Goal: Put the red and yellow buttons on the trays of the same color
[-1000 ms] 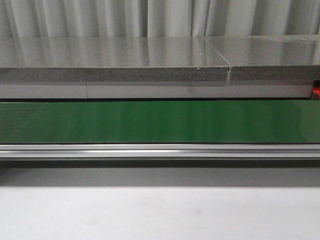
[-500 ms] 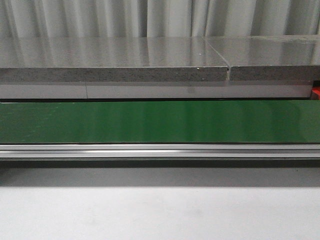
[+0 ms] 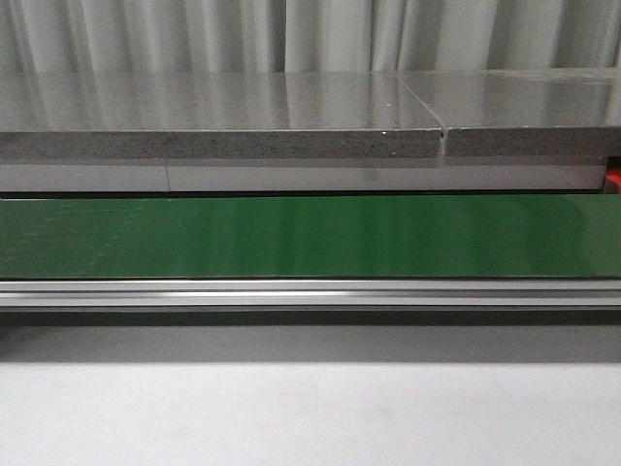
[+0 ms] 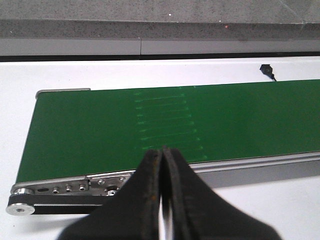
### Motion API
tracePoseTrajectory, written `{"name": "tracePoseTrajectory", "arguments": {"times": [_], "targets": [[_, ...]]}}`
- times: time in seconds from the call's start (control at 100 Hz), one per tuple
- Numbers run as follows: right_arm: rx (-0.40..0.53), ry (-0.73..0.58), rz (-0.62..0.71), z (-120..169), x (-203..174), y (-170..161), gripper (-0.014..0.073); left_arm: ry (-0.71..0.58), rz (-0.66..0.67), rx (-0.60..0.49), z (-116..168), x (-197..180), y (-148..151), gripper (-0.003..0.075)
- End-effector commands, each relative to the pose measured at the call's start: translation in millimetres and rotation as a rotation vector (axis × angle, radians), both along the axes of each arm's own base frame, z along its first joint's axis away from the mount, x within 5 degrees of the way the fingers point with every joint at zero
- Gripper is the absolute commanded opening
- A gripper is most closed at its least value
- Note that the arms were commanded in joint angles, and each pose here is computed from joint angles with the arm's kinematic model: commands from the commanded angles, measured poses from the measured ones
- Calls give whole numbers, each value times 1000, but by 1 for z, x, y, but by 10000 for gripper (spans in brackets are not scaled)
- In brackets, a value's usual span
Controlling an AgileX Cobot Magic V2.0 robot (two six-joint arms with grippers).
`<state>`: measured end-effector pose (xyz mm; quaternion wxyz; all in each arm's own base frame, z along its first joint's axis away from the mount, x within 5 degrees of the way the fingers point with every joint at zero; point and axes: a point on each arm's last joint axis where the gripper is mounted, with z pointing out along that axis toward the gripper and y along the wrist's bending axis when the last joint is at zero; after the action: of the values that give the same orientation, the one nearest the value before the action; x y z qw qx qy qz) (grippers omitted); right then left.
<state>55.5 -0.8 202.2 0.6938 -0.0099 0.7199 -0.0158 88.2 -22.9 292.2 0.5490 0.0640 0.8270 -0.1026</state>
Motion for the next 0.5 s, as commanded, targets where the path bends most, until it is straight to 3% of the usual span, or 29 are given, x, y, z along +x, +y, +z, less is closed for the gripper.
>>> {"name": "tracePoseTrajectory", "arguments": {"times": [0.0,0.49], "targets": [[-4,-139,7,10,-1,1,-68,-87,10,-35,15,3,0,-19],[9,-133,8,7,-1,1,-68,-87,10,-35,15,3,0,-19]]}}
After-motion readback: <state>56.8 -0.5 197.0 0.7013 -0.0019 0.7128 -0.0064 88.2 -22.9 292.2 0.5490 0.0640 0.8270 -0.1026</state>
